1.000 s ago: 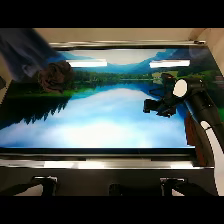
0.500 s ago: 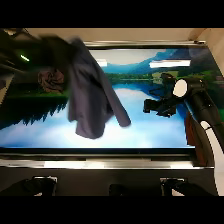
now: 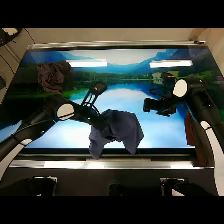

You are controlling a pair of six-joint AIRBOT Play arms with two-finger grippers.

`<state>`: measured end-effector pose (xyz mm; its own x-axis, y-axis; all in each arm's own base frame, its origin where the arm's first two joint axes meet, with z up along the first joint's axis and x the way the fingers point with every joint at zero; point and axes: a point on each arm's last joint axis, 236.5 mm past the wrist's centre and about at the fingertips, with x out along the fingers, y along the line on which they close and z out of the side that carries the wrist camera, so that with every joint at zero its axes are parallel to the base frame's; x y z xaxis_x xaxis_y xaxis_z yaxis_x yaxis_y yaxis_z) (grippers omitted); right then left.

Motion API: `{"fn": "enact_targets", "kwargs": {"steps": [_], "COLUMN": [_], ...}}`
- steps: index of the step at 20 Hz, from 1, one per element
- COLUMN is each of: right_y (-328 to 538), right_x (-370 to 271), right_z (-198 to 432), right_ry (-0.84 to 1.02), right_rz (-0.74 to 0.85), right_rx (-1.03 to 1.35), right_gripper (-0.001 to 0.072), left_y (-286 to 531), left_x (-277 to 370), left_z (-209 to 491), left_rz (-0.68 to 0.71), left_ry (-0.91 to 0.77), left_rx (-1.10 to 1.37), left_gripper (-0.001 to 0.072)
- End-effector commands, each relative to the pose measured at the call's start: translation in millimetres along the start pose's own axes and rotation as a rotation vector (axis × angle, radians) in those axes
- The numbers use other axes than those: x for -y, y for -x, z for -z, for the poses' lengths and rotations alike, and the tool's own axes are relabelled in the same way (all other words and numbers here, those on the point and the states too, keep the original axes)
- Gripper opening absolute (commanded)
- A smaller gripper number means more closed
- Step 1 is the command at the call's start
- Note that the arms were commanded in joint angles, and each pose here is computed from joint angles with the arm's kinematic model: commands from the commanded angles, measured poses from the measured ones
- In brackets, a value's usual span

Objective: Fold the shirts.

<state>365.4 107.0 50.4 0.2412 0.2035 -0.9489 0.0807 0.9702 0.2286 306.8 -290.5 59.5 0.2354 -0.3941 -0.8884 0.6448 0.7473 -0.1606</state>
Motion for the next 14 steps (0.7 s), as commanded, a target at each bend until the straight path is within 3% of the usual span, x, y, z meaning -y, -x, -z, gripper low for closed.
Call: {"fn": "enact_targets", "kwargs": {"steps": [1, 4, 8, 11, 13, 14], "right_y": [0, 1, 11, 10, 2, -4], "right_x": [0, 9, 34, 60, 61, 57], "right_z": [2, 27, 65, 65, 77, 84], "right_ry": [0.001, 0.011, 0.175, 0.199, 0.186, 0.170], "right_rz": [-0.001, 0.038, 0.122, 0.227, 0.218, 0.192], "right_rx": [-0.008, -0.116, -0.293, -0.302, -0.342, -0.358], "right_gripper": [0.0682, 0.0694, 0.0696, 0.0697, 0.0698, 0.0699], "left_y": [5, 69, 110, 80, 45, 27], "left_x": [-41, -98, -153, -134, -98, -77], "left_z": [-5, -27, 49, 129, 177, 191], "left_rz": [-0.046, -0.110, -0.145, -0.046, 0.051, 0.117], "left_ry": [0.055, 0.168, 0.383, 0.523, 0.582, 0.620], "left_rx": [0.001, 0.056, -0.114, -0.225, -0.270, -0.272], "left_gripper": [0.0696, 0.0698, 0.0686, 0.0684, 0.0609, 0.0609]}}
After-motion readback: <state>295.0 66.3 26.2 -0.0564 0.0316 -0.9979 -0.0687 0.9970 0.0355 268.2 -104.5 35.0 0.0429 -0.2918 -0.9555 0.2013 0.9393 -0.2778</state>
